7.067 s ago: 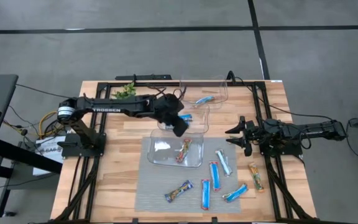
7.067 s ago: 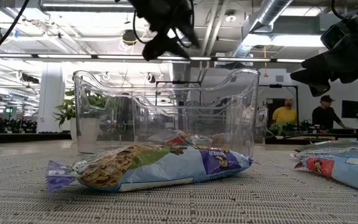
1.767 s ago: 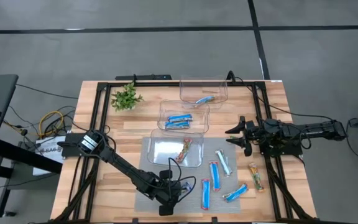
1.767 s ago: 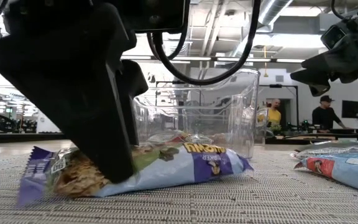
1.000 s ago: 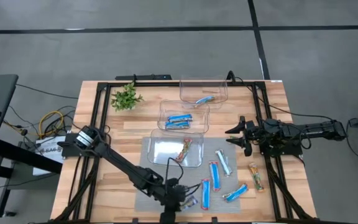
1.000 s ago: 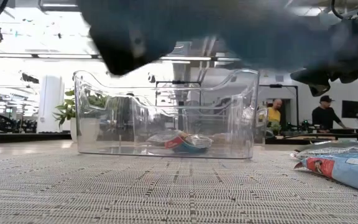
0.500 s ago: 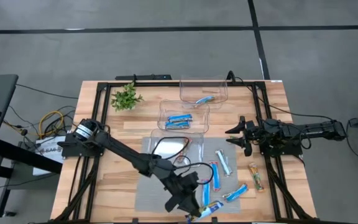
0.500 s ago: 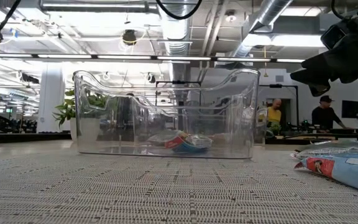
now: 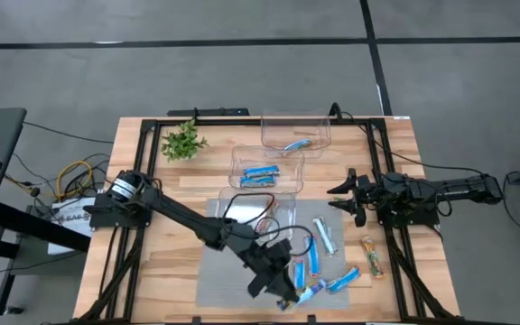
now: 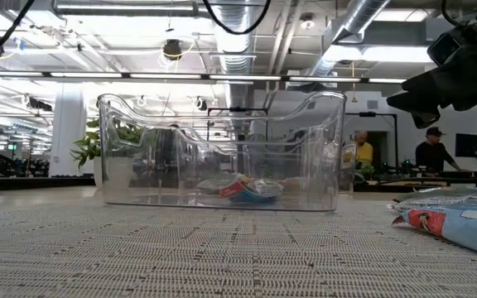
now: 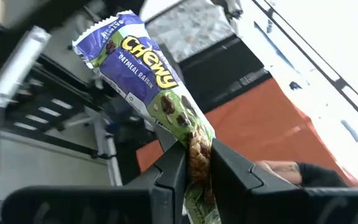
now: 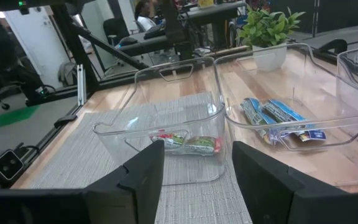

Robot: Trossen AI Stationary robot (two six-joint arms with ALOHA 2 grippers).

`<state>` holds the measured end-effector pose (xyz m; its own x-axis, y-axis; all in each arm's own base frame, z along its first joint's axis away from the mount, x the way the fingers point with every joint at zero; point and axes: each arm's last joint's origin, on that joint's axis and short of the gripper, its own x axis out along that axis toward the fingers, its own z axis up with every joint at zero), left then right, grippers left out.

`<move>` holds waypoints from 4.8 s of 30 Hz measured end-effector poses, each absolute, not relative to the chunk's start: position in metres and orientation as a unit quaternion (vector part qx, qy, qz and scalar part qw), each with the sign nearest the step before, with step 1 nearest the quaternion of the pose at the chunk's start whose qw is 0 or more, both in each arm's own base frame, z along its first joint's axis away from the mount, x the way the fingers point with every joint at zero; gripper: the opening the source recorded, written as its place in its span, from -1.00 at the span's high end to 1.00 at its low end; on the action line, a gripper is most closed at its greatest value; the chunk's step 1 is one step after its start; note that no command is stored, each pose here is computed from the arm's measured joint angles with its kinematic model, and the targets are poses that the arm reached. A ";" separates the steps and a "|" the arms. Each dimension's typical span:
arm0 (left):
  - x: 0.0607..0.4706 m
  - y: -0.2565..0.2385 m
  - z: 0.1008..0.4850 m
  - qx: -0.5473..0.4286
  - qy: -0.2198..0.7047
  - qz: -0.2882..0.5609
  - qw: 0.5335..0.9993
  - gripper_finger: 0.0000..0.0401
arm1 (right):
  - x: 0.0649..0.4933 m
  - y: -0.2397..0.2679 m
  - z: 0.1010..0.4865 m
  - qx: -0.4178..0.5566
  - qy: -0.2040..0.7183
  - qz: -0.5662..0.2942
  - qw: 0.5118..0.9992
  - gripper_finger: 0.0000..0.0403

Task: Pick and place Granola Bars by type
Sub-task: Put the blue granola bar into the middle transparent bin, then put the yellow granola bar into the top transparent bin

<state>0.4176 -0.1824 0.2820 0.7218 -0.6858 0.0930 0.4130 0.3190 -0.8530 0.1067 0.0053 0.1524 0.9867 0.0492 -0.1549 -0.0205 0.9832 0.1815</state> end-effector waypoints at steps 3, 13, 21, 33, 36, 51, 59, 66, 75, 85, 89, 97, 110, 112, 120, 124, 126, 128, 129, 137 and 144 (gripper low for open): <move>0.425 -0.165 0.280 -0.475 0.139 -0.322 0.807 0.70 | 0.107 0.005 0.152 0.090 0.080 0.018 0.993 0.09; 0.451 -0.066 0.280 -0.490 0.084 -0.228 0.837 0.71 | 0.107 0.005 0.152 0.090 0.080 0.018 0.993 0.09; 0.456 0.026 0.280 -0.498 0.032 -0.139 0.855 0.71 | 0.107 0.005 0.152 0.090 0.079 0.018 0.993 0.09; 0.451 0.069 0.270 -0.506 0.065 -0.089 0.855 0.71 | 0.107 0.005 0.152 0.090 0.080 0.017 0.993 0.09; 0.448 0.075 0.264 -0.501 0.096 -0.076 0.857 0.71 | 0.107 0.005 0.152 0.090 0.080 0.017 0.993 0.09; 0.386 0.092 0.271 -0.271 0.312 0.162 0.896 0.71 | 0.107 0.005 0.152 0.090 0.080 0.018 0.993 0.09; 0.375 0.091 0.262 -0.236 0.385 0.173 0.876 0.71 | 0.107 0.005 0.152 0.090 0.080 0.017 0.993 0.09; 0.375 0.091 0.262 -0.237 0.385 0.175 0.875 0.66 | 0.107 0.005 0.152 0.090 0.080 0.017 0.993 0.09; 0.375 0.091 0.262 -0.235 0.383 0.181 0.875 0.27 | 0.107 0.005 0.152 0.090 0.080 0.017 0.993 0.09; 0.379 0.089 0.266 -0.292 0.360 0.151 0.873 0.16 | 0.107 0.005 0.152 0.090 0.080 0.017 0.993 0.09; 0.384 0.085 0.271 -0.347 0.334 0.100 0.871 0.16 | 0.107 0.005 0.152 0.090 0.080 0.018 0.993 0.09; 0.400 0.055 0.289 -0.423 0.280 -0.055 0.860 0.16 | 0.107 0.005 0.152 0.090 0.080 0.017 0.993 0.09; 0.409 -0.009 0.315 -0.408 0.216 -0.197 0.865 0.16 | 0.107 0.005 0.152 0.090 0.080 0.017 0.993 0.09; 0.404 -0.017 0.319 -0.391 0.214 -0.207 0.871 0.16 | 0.107 0.005 0.152 0.090 0.080 0.017 0.993 0.09; 0.345 -0.035 0.303 -0.338 0.244 -0.168 0.893 0.16 | 0.107 0.005 0.152 0.090 0.080 0.017 0.993 0.09; 0.301 -0.041 0.279 -0.315 0.234 -0.151 0.908 0.16 | 0.107 0.005 0.152 0.090 0.080 0.017 0.993 0.09; 0.278 -0.042 0.263 -0.305 0.219 -0.142 0.916 0.16 | 0.107 0.005 0.152 0.090 0.080 0.017 0.993 0.09; 0.255 -0.042 0.246 -0.300 0.203 -0.130 0.923 0.16 | 0.107 0.005 0.152 0.090 0.080 0.018 0.993 0.09; 0.244 -0.042 0.238 -0.298 0.194 -0.123 0.926 0.16 | 0.107 0.005 0.152 0.090 0.080 0.017 0.993 0.09; 0.174 -0.034 0.192 -0.263 0.175 -0.129 0.940 0.16 | 0.107 0.005 0.152 0.090 0.080 0.017 0.993 0.09; 0.144 -0.028 0.184 -0.238 0.120 -0.132 0.955 0.16 | 0.107 0.005 0.152 0.090 0.080 0.017 0.993 0.09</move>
